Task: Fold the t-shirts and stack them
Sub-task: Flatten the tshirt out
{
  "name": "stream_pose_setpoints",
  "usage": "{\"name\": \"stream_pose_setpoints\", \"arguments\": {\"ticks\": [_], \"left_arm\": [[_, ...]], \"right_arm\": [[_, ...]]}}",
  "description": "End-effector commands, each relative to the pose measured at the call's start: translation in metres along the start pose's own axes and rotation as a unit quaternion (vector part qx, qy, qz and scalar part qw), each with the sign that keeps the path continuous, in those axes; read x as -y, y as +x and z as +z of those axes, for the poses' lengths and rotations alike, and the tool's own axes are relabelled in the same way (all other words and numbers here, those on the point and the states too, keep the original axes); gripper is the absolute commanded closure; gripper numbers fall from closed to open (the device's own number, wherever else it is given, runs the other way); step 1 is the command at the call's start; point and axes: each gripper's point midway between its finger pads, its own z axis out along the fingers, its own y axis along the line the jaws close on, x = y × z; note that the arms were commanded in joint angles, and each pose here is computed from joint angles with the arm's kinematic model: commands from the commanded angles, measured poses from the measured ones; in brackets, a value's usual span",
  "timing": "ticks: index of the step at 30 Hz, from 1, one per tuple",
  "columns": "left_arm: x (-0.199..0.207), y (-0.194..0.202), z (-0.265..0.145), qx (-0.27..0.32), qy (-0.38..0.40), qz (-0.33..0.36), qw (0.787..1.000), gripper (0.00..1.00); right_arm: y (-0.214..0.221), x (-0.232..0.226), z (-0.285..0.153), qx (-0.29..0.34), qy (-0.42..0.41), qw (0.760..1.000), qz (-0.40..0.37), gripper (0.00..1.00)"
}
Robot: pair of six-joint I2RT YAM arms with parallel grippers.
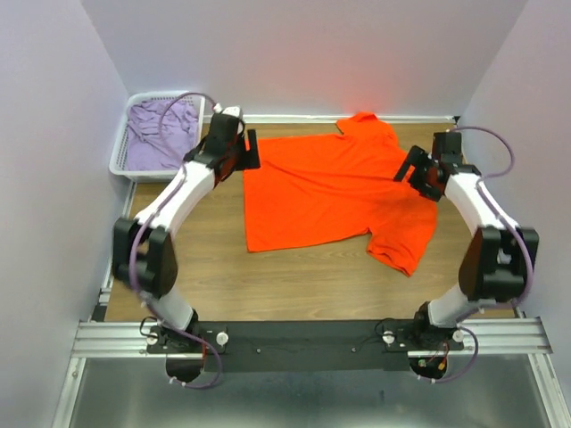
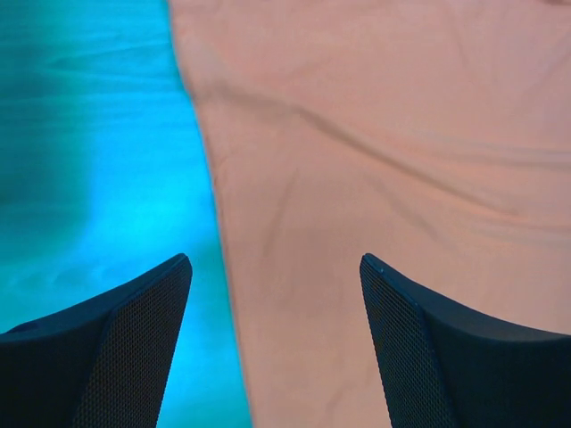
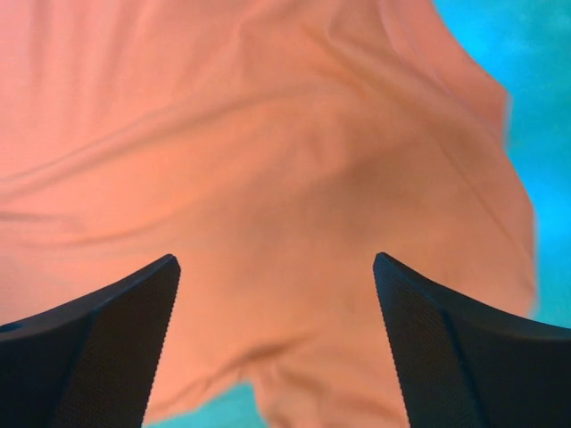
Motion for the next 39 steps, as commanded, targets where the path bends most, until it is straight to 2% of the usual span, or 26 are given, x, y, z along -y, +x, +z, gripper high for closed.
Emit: {"name": "stream_pose_setpoints", "arguments": {"ticks": [1, 2, 5, 11, 15, 25, 31, 39], "left_arm": [[-0.016, 0.044, -0.046, -0.002, -0.028, -0.010, 1.000, 0.16], [-0.023, 0.074, -0.059, -0.020, -0.032, -0.007, 0.999, 0.16], [-0.028, 0.127, -0.082, -0.060, -0.045, 0.001, 0.997, 0.16], [-0.021, 0.205, -0.095, -0.132, -0.043, -0.007, 0.990, 0.16], [-0.022, 0.225, -0.086, -0.153, -0.052, -0.013, 0.987, 0.17], [-0.008, 0.238, -0.072, -0.164, -0.041, -0.010, 0.986, 0.31], [-0.016, 0.246, -0.062, -0.172, -0.062, 0.000, 0.983, 0.35], [-0.021, 0.275, -0.056, -0.209, -0.076, 0.014, 0.975, 0.42]], "right_arm": [[0.031, 0.031, -0.042, -0.007, 0.048, 0.999, -0.002, 0.01], [0.034, 0.035, -0.051, -0.004, 0.052, 0.999, -0.001, 0.01], [0.050, 0.049, -0.077, 0.010, 0.067, 0.998, 0.000, 0.00], [0.067, 0.066, -0.095, 0.016, 0.091, 0.996, 0.002, 0.00], [0.079, 0.069, -0.096, 0.006, 0.090, 0.996, 0.001, 0.00], [0.091, 0.069, -0.097, -0.007, 0.080, 0.997, 0.000, 0.00], [0.097, 0.070, -0.095, -0.016, 0.078, 0.997, -0.001, 0.00], [0.103, 0.071, -0.093, -0.025, 0.078, 0.997, 0.001, 0.00]]}}
